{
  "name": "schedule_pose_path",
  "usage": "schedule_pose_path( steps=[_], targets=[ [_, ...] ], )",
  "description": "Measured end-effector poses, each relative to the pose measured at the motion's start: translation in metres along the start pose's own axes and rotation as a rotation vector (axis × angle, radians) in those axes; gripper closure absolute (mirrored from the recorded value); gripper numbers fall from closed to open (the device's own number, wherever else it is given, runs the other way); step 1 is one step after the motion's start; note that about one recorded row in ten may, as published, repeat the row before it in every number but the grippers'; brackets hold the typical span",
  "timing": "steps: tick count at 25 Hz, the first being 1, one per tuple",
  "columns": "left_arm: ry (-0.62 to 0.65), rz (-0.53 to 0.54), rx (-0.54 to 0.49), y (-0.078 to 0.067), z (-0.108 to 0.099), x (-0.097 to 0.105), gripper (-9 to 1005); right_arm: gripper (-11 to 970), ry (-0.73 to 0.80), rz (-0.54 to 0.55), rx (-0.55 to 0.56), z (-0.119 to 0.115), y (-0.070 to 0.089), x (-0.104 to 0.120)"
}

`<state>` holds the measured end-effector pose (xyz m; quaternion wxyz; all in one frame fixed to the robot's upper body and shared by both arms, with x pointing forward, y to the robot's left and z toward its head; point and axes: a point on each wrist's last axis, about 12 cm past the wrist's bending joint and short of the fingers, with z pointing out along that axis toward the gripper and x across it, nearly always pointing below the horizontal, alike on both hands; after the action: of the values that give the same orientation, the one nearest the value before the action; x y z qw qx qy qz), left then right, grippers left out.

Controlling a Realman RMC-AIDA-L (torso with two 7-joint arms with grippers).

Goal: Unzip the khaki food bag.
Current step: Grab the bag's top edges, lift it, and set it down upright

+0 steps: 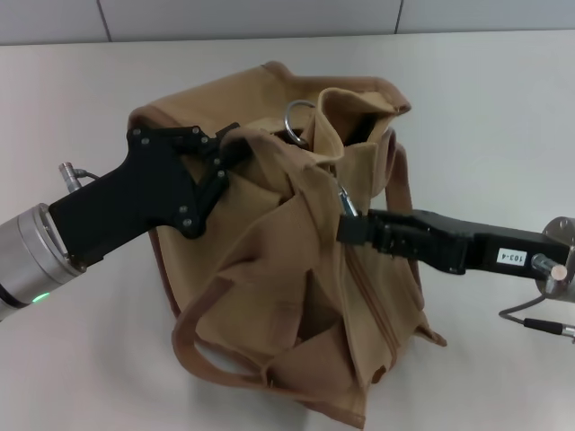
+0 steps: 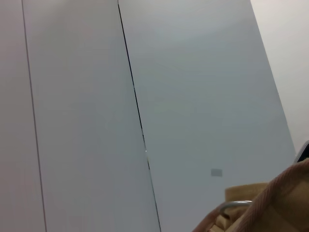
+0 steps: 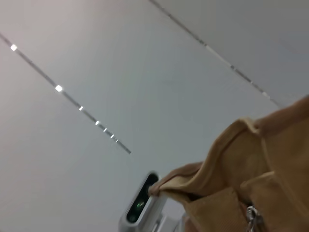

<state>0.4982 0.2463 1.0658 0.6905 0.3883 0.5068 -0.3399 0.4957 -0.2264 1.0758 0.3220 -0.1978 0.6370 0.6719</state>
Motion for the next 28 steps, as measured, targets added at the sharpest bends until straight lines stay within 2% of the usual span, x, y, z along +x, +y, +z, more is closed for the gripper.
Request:
schedule_pose_path(
  steps=[10,21,28],
  targets=[
    [0.004,-0.001,-0.002,0.0,-0.001,0.001,948,667,-0.025,0.066,0.077,-0.003,-0.008,-0.001],
    [0.007,0.009,-0.009,-0.002,-0.003,0.001,948,667,-0.027,0.097,0.076,-0.007,-0.007,-0.002],
    [0.007,0.008,-0.013,-0.002,-0.004,0.002,948,667,-0.058,0.114,0.055,-0.02,-0.002,-0.007]
  ],
)
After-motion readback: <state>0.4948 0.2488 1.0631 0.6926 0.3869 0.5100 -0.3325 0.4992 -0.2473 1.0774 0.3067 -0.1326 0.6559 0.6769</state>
